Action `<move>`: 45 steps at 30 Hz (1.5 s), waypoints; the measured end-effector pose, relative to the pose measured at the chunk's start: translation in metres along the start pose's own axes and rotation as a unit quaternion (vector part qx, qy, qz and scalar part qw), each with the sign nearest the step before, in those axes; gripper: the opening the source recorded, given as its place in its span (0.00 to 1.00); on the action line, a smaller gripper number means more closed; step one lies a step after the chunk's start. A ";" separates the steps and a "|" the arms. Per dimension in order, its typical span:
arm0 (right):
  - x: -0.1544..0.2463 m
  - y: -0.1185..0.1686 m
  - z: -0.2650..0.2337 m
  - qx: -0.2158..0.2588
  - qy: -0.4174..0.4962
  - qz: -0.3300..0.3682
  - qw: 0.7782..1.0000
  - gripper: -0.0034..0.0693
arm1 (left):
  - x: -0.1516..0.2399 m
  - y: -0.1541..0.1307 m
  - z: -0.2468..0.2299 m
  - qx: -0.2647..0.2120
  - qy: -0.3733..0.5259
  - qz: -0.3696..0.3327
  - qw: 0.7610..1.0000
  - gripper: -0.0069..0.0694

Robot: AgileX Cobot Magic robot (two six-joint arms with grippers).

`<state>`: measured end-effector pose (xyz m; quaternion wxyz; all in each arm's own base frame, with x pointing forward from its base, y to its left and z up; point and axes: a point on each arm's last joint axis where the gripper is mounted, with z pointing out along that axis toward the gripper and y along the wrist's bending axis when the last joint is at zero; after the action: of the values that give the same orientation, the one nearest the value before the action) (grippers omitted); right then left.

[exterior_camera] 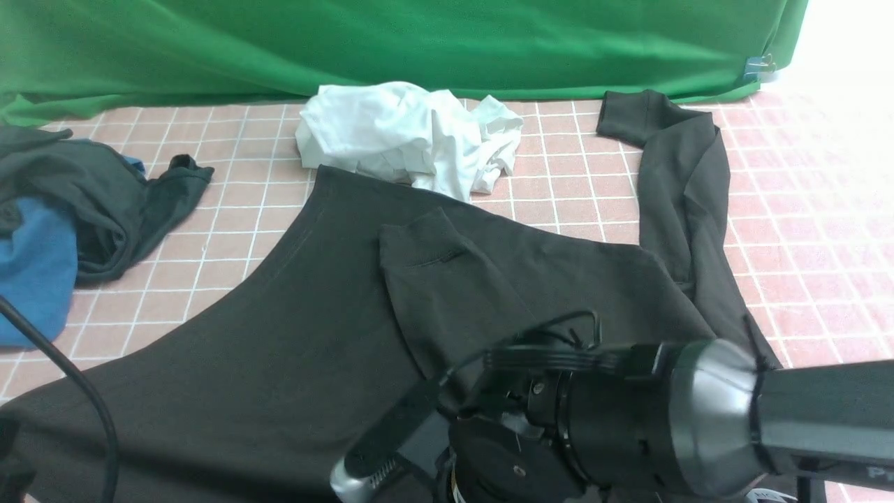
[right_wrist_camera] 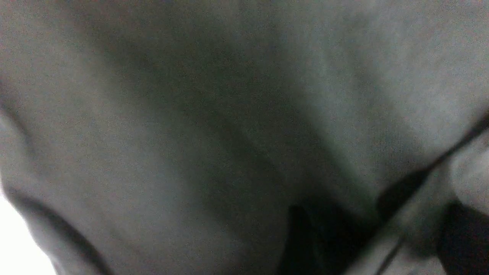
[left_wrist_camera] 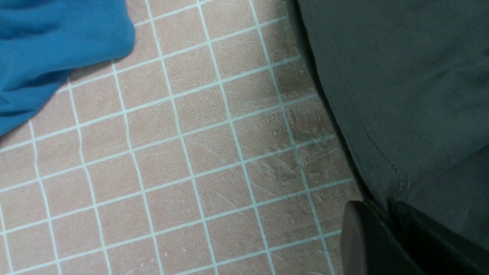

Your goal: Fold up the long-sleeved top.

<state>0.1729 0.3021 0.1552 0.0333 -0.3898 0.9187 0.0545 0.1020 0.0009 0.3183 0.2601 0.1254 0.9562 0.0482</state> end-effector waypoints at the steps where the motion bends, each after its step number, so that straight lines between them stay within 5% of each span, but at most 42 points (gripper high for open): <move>1: 0.000 0.000 0.000 -0.001 -0.001 0.001 1.000 0.71 | 0.000 0.000 0.000 0.000 0.000 0.001 1.000 0.14; 7: 0.001 -0.002 0.001 0.002 0.000 0.001 1.000 0.58 | 0.000 0.000 0.000 0.002 0.000 0.000 1.000 0.14; 11: 0.003 -0.003 0.001 0.010 0.010 -0.011 1.000 0.35 | 0.000 0.000 0.000 0.003 0.000 0.000 1.000 0.14; 14: 0.006 0.002 0.000 0.009 0.016 -0.019 1.000 0.28 | 0.000 -0.001 0.000 0.004 0.000 -0.001 1.000 0.14; 24: 0.014 0.013 -0.007 0.001 0.025 -0.027 0.999 0.25 | 0.000 -0.001 0.000 0.008 0.000 -0.002 1.000 0.14; 31: 0.014 0.013 -0.007 0.000 0.026 -0.039 0.999 0.11 | 0.000 -0.002 0.000 0.008 0.000 -0.003 1.000 0.14; 45: 0.033 0.045 -0.033 -0.018 0.026 -0.087 0.996 0.11 | 0.000 -0.002 0.000 0.009 0.000 -0.003 1.000 0.14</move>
<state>0.1169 0.3055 0.1882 0.0067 -0.4700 0.8808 0.0579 0.1016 -0.0006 0.3180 0.2588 0.1252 0.9570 0.0391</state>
